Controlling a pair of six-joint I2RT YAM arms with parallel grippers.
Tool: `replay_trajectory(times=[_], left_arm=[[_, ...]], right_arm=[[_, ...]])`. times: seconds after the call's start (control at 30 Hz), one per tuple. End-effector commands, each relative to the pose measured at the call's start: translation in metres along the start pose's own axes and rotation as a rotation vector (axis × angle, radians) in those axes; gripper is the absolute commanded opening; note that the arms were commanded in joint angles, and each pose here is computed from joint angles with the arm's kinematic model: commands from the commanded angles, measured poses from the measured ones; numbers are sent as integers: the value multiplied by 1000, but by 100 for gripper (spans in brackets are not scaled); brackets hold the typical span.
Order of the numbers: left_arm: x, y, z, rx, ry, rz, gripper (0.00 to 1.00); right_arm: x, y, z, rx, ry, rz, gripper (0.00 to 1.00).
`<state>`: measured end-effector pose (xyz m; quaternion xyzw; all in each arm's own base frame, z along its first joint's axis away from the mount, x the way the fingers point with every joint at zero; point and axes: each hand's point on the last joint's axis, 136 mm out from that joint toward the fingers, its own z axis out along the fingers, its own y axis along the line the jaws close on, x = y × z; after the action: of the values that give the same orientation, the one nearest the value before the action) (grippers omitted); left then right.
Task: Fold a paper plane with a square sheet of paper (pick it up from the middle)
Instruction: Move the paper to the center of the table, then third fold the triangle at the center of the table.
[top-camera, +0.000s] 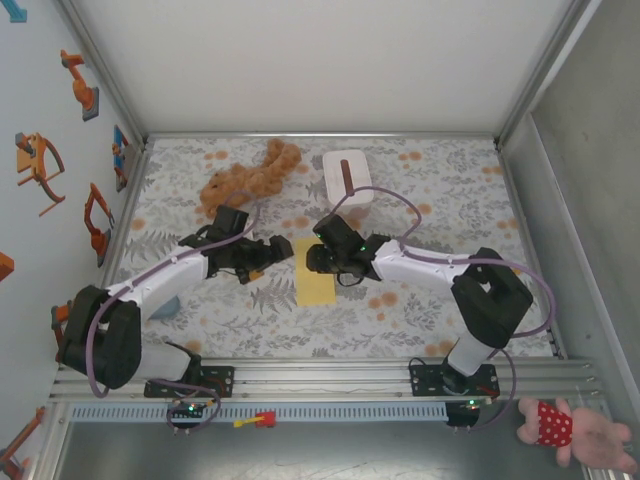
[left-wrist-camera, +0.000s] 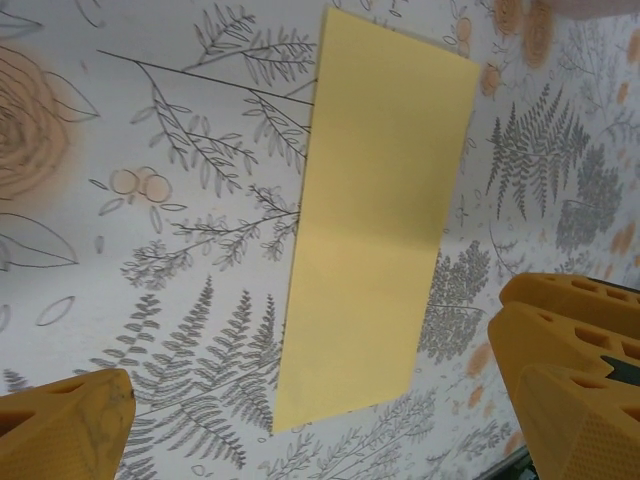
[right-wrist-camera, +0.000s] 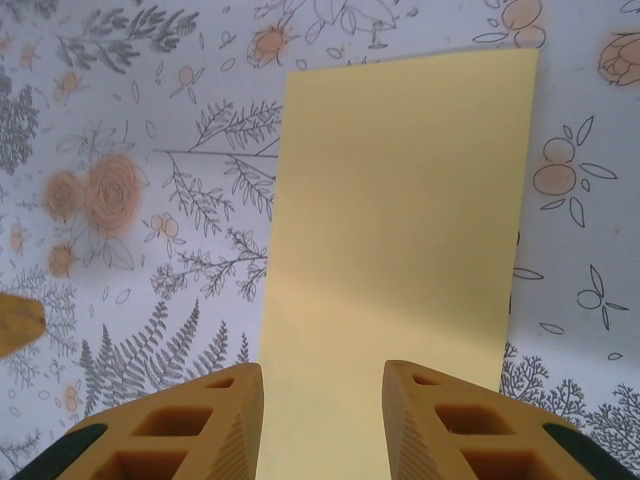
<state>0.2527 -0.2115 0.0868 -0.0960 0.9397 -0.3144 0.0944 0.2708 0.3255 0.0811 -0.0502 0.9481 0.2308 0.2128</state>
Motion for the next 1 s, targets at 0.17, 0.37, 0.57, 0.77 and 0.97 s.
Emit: replay_trajectory(times=[0.17, 0.37, 0.57, 0.77, 0.97], left_arm=[[23, 2, 22, 8, 66, -83, 90], [33, 0, 36, 5, 102, -83, 78], [39, 5, 44, -18, 120, -93, 59], [46, 11, 51, -31, 144, -107, 46], [52, 14, 57, -45, 172, -113, 37]], right_arm=[[13, -24, 18, 30, 23, 97, 35], [17, -31, 26, 44, 47, 106, 34], [23, -38, 33, 62, 70, 118, 33], [34, -49, 39, 88, 102, 141, 31], [47, -63, 45, 117, 142, 186, 30]])
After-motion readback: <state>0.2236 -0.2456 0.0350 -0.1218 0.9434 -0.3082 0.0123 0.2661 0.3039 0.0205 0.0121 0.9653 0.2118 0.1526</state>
